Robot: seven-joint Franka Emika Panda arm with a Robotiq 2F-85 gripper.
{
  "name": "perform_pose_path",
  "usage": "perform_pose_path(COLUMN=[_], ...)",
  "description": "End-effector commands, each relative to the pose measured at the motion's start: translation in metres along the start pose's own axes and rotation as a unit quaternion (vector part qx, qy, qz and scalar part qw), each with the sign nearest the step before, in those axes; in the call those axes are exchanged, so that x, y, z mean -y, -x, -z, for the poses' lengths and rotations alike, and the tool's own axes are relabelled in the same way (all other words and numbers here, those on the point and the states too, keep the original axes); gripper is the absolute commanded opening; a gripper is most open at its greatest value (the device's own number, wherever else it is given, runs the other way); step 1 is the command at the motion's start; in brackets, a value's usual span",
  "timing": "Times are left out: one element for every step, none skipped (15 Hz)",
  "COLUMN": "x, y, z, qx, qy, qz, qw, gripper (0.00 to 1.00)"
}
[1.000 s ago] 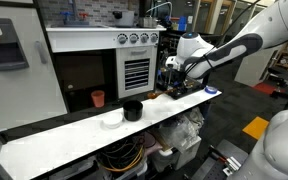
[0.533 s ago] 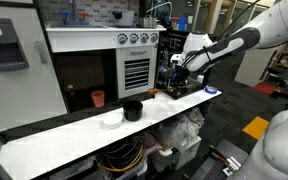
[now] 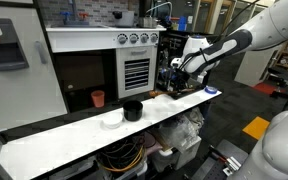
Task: Put the cup on the cabinet then use the wooden spoon to mix in the black mug
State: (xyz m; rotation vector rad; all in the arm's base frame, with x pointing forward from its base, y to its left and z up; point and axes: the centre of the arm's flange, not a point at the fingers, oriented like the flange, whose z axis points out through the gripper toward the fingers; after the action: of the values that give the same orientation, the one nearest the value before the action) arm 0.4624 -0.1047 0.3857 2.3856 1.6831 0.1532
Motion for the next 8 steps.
perform_pose_path(x=[-0.014, -0.015, -0.017, -0.019, -0.021, -0.023, -0.024, -0.025], y=[0.004, 0.003, 0.003, 0.003, 0.002, 0.001, 0.000, -0.002], z=[-0.021, -0.025, -0.029, -0.034, -0.039, -0.044, -0.048, -0.054], qx=[0.002, 0.004, 0.005, 0.006, 0.007, 0.007, 0.006, 0.007], qy=[-0.007, -0.010, -0.014, -0.017, -0.021, -0.024, -0.029, -0.033], qz=[0.002, 0.002, 0.002, 0.002, 0.001, 0.000, 0.000, -0.001], qw=[1.0000, 0.9999, 0.9999, 0.9998, 0.9998, 0.9997, 0.9996, 0.9994], gripper=[0.04, 0.04, 0.04, 0.04, 0.04, 0.04, 0.04, 0.04])
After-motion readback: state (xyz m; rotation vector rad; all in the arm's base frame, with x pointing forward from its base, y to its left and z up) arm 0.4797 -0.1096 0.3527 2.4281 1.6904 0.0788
